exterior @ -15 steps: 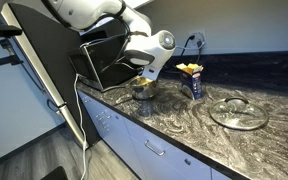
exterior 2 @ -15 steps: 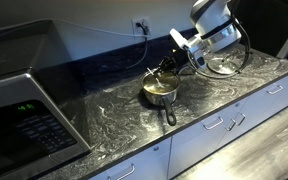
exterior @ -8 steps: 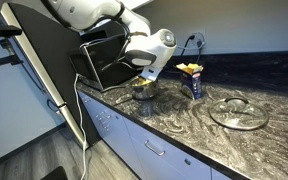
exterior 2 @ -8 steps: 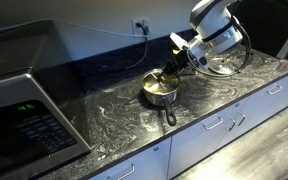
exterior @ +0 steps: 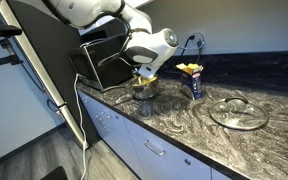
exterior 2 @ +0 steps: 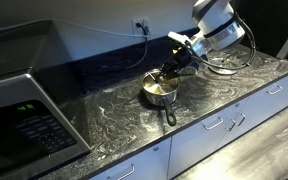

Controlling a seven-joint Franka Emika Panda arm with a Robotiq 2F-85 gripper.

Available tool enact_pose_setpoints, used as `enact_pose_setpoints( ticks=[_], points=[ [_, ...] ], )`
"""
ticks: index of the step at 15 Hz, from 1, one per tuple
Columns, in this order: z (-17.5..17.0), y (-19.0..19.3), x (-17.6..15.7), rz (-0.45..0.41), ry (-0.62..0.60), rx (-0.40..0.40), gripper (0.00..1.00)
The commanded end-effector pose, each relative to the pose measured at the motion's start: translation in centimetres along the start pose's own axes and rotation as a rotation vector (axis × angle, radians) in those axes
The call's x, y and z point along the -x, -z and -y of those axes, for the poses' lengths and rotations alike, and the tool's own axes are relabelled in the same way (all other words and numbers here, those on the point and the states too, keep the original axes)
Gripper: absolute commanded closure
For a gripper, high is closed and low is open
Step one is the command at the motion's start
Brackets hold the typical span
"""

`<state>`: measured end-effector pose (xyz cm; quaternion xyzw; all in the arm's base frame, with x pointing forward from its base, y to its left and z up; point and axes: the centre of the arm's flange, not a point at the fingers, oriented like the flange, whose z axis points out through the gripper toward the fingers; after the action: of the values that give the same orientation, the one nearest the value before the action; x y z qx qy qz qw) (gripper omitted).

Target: Pour the contents of the box into the pot and cover the pot

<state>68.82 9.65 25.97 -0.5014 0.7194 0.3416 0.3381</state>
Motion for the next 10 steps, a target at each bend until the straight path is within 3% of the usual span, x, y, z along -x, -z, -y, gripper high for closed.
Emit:
enact_pose_setpoints(
  ticks=[1,5,10],
  points=[
    [0.4,-0.2,1.5,0.069,0.002,0.025,0.97],
    [-0.3,0.2,2.8,0.112,0.054,-0.004,0.97],
    [-1.4,3.6,4.3,0.187,0.101,-0.038,0.97]
  ],
)
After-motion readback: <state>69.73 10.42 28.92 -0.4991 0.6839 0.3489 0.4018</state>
